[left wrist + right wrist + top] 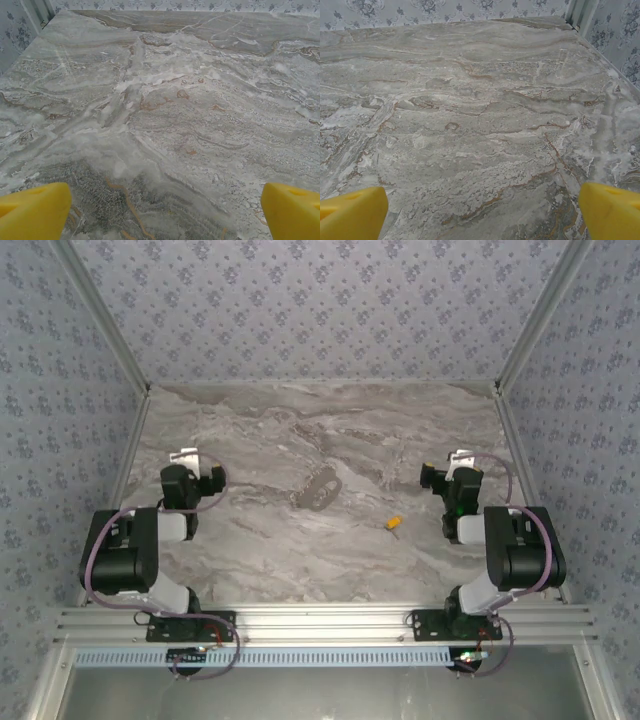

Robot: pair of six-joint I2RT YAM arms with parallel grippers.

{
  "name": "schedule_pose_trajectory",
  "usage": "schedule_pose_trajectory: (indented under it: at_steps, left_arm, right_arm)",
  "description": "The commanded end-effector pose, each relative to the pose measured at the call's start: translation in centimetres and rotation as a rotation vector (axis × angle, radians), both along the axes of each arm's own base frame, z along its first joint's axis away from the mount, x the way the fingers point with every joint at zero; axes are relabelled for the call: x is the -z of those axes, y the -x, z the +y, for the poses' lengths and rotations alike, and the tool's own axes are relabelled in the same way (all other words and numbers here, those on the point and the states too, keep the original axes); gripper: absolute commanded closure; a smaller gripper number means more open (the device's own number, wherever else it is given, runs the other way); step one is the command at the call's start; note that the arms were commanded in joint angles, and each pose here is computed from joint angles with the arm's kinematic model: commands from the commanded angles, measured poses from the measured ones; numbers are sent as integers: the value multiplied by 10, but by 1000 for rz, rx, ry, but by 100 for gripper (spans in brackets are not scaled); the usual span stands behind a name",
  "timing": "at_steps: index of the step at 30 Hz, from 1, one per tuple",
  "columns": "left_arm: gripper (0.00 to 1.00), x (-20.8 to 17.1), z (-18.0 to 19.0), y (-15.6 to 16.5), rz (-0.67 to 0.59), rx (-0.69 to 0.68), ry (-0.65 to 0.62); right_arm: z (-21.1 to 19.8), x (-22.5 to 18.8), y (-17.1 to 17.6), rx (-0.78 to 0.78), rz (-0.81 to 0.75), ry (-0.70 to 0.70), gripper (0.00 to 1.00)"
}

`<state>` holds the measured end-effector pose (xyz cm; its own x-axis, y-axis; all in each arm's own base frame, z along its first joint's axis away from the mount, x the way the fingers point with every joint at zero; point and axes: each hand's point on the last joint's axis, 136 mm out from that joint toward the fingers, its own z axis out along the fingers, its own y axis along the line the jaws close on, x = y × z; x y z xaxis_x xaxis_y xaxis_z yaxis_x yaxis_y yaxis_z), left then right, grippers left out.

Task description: Put the keys on the keyring

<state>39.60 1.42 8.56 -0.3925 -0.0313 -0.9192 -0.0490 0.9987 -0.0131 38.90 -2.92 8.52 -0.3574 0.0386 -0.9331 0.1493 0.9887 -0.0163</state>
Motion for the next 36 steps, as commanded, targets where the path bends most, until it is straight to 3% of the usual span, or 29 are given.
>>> schedule_pose_trajectory:
  at_steps: [1,29,36]
  left_arm:
    - [2,-3,-2,-2,-11,6,4]
    - [2,-3,-1,-3,-11,10,16]
    - [2,-23,3,-2,21,-16,18]
  right_arm:
    - [-3,-3,0,17,-14,25,0]
    - [3,0,1,-12,2,14,0]
    - [-8,-14,18,79,-82,50,0]
